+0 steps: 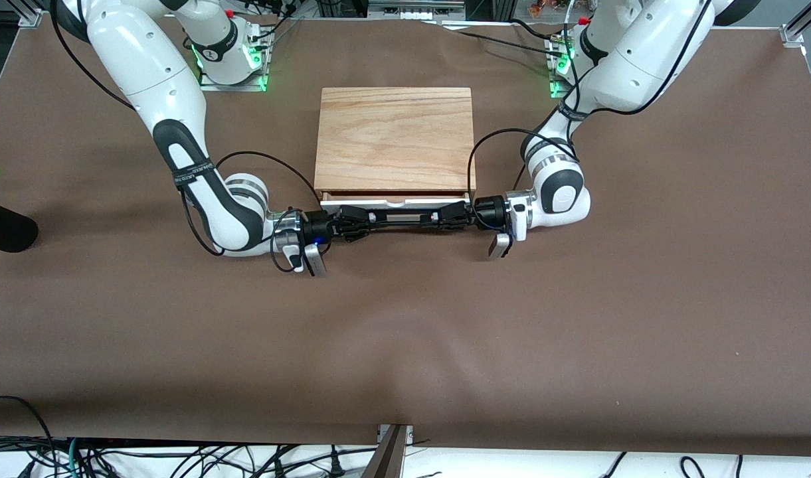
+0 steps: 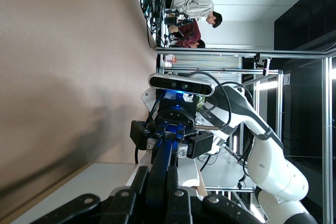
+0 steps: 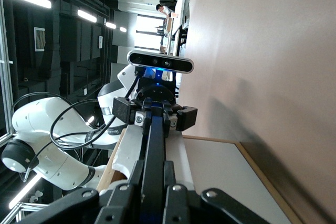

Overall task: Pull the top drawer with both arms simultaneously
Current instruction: 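Pull the drawer out of the box with both grippers together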

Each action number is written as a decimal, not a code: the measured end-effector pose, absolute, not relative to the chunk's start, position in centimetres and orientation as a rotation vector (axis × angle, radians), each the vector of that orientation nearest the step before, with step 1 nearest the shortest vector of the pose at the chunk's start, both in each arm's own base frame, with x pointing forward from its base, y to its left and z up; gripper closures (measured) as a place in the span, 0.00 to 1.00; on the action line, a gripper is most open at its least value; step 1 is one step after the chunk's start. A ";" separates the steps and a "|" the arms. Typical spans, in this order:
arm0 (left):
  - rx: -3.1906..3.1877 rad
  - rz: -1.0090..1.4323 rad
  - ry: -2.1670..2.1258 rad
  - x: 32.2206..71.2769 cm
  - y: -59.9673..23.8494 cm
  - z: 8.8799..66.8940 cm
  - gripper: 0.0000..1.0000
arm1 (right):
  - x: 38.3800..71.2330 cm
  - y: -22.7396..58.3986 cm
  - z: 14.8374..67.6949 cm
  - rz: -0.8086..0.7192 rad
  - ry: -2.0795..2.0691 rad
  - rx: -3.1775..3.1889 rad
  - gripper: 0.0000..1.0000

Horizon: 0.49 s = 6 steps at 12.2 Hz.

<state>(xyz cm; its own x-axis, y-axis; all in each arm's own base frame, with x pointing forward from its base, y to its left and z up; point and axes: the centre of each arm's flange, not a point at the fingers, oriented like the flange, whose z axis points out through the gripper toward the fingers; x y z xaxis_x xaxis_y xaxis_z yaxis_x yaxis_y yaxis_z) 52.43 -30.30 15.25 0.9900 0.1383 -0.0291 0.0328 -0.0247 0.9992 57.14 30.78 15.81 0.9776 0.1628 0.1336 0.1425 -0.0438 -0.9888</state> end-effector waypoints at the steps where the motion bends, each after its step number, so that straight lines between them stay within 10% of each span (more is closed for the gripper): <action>1: 1.593 0.076 0.143 52.9 -30.3 15.3 0.81 | 57.6 30.8 15.9 0.017 -0.235 -1.621 0.82; 6: 1.603 0.046 0.181 55.2 -30.3 15.9 0.81 | 59.8 30.7 16.2 0.016 -0.231 -1.626 0.82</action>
